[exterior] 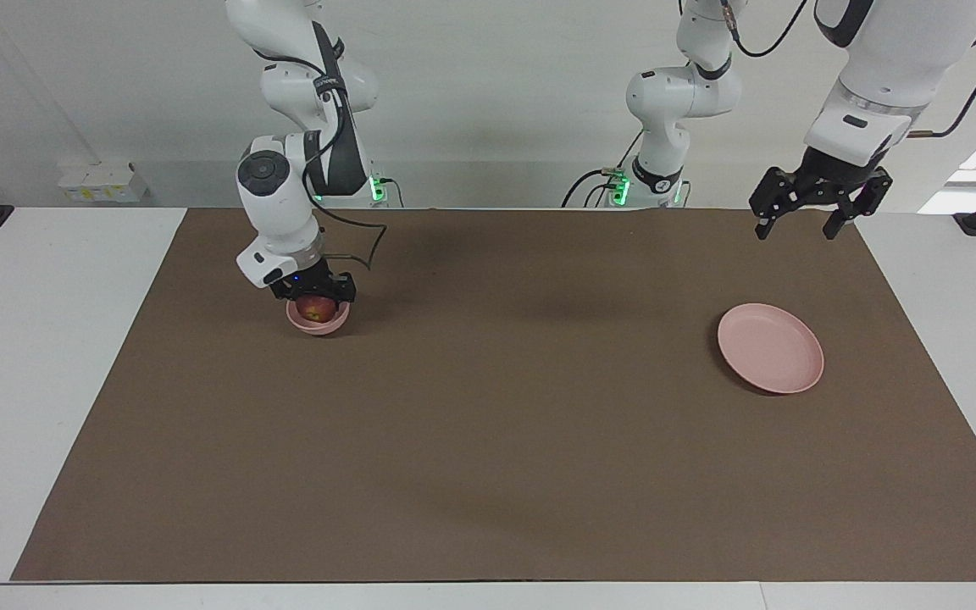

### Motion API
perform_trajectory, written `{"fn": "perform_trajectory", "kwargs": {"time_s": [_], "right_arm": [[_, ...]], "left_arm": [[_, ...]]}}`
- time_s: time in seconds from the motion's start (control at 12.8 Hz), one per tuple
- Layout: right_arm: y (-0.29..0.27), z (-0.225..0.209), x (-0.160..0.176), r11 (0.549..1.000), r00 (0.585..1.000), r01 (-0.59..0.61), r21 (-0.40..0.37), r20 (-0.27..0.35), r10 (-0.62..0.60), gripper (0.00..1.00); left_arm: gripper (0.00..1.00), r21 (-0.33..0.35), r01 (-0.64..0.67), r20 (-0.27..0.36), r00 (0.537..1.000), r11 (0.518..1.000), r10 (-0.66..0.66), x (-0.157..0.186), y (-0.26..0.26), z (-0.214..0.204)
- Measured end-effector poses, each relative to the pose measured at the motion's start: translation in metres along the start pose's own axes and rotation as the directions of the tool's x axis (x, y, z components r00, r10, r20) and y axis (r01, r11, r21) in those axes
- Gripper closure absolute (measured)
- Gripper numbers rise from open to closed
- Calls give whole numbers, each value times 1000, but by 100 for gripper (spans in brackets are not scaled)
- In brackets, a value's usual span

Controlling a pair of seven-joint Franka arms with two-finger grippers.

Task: Move apple from plate to bowl
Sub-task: 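Lower the apple into the pink bowl and open the right gripper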

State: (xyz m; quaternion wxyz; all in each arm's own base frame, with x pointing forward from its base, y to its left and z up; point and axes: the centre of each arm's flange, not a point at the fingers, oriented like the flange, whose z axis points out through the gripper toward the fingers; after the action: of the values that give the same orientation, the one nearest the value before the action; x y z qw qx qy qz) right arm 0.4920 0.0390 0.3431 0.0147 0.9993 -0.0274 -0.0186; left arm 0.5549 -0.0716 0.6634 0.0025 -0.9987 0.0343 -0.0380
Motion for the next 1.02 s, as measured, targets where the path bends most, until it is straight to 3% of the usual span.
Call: {"fn": "perform_trajectory", "kwargs": {"time_s": [0.16, 0.39, 0.47, 1.02], "right_arm": [[3, 5, -2, 1000, 1000, -2, 1, -6, 2, 33], [-4, 0, 1, 1000, 1000, 6, 2, -19, -6, 4], [-5, -6, 4, 1000, 1000, 7, 4, -31, -7, 0], [-8, -96, 37, 1000, 999, 5, 2, -48, -5, 0]], "left_arm": [[0, -11, 10, -5, 1000, 1000, -10, -5, -4, -5], [0, -14, 5, 2, 1000, 1000, -5, -9, -1, -5], [0, -13, 8, 7, 1000, 1000, -8, -9, -3, -4], [0, -11, -35, 72, 997, 999, 36, -21, -24, -1]]}}
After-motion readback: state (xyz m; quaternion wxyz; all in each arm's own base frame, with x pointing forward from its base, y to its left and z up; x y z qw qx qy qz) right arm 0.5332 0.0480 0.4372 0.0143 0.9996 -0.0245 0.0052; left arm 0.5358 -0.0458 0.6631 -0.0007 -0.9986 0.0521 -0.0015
